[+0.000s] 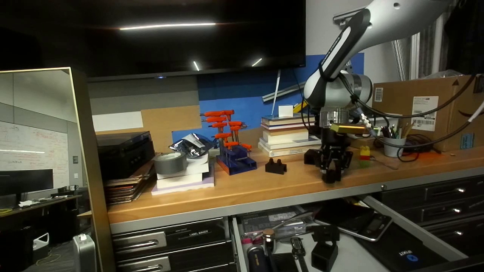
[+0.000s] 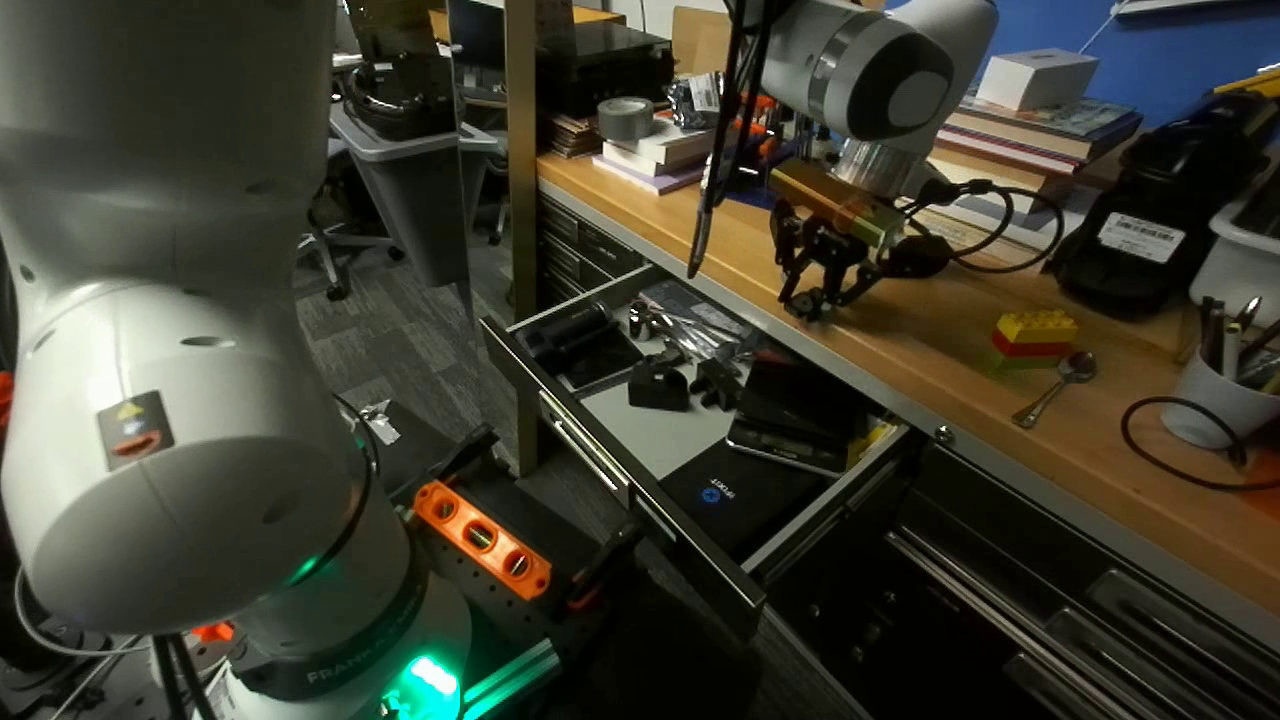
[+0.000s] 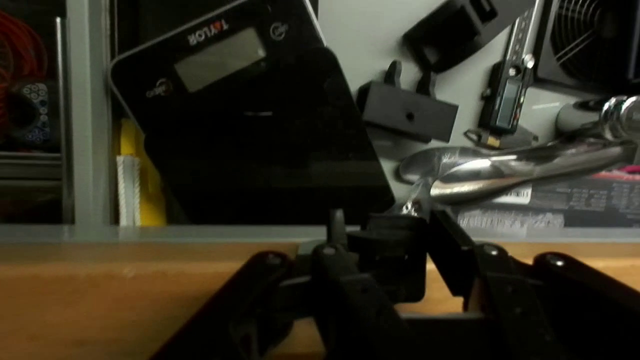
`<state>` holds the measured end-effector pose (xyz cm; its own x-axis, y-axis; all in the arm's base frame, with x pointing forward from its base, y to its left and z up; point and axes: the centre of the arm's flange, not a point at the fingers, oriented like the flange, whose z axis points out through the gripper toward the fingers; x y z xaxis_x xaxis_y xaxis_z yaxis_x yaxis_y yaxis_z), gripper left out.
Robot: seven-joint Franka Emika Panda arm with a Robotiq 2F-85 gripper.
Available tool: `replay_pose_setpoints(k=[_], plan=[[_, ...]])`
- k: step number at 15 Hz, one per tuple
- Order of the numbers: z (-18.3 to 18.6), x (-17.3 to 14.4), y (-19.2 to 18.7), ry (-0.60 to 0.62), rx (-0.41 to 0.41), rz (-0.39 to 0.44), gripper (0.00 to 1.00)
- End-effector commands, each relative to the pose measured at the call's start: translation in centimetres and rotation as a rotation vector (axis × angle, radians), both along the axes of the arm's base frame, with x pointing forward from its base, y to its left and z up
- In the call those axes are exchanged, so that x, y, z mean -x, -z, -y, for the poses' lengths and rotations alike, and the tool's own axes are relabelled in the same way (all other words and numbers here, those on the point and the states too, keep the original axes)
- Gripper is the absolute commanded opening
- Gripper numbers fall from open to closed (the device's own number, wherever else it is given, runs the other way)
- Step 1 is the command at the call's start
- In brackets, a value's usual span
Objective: Put the black objects on the tabletop in the open drawer and then close the drawer
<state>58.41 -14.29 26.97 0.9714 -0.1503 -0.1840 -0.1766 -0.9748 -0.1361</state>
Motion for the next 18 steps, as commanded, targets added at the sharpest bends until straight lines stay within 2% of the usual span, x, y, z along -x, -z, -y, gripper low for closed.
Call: replay_pose_setpoints(k=[1, 6, 9, 14, 18], plan=[[-3.2, 4.8, 0.5, -0.034, -0.051, -0.053, 0.26], [-4.8, 7.1, 2.9, -0.046, -0.086, -0.128, 0.26], [-4.9, 7.5, 3.9, -0.04, -0.092, -0.155, 0.26], [-5.1, 5.9, 2.7, -0.042, -0.063, -0.103, 0.26], [-5.5, 2.2, -1.6, -0.01, 0.003, 0.045, 0.26]])
